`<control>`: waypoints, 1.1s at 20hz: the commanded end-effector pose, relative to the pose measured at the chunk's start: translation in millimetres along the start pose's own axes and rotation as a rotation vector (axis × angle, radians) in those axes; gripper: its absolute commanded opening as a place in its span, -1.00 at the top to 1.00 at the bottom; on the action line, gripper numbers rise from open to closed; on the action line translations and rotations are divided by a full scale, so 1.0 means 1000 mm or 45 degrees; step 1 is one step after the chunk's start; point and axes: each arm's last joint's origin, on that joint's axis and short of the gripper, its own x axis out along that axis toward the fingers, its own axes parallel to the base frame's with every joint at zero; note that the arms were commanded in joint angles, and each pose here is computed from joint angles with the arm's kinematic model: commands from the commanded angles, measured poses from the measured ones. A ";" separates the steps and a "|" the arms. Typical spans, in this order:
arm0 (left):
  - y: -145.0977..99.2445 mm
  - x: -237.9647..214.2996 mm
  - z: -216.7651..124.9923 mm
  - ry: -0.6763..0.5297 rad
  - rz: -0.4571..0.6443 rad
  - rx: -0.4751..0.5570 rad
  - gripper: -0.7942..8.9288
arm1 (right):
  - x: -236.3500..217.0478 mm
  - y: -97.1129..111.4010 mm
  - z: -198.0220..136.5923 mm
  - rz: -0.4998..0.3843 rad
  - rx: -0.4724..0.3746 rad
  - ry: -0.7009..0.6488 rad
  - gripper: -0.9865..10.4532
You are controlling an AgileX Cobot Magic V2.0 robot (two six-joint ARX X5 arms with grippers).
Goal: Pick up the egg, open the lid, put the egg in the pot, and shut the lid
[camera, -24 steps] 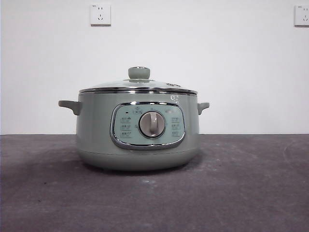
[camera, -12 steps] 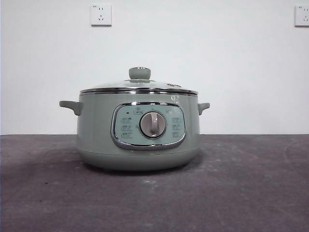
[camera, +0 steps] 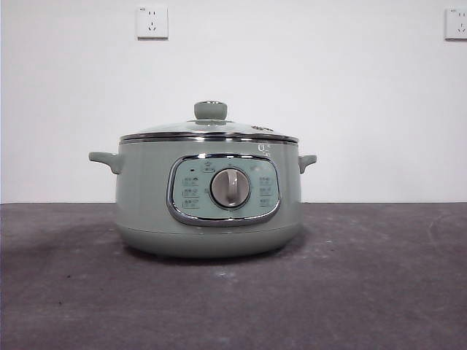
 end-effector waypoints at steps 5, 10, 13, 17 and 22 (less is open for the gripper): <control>-0.026 -0.032 -0.129 0.169 0.139 -0.021 0.84 | -0.002 0.001 -0.002 -0.002 0.012 0.012 0.83; -0.038 -0.048 -0.189 0.257 0.253 -0.054 0.84 | -0.002 0.001 -0.002 -0.002 0.012 0.011 0.83; -0.043 -0.051 -0.215 0.299 0.258 -0.061 0.84 | -0.002 0.001 -0.002 -0.002 0.012 0.011 0.83; -0.048 -0.052 -0.240 0.378 0.247 -0.117 0.84 | -0.002 0.001 -0.002 -0.002 0.013 0.011 0.83; -0.051 -0.055 -0.253 0.502 0.233 -0.195 0.84 | -0.002 0.001 -0.002 -0.002 0.012 0.011 0.83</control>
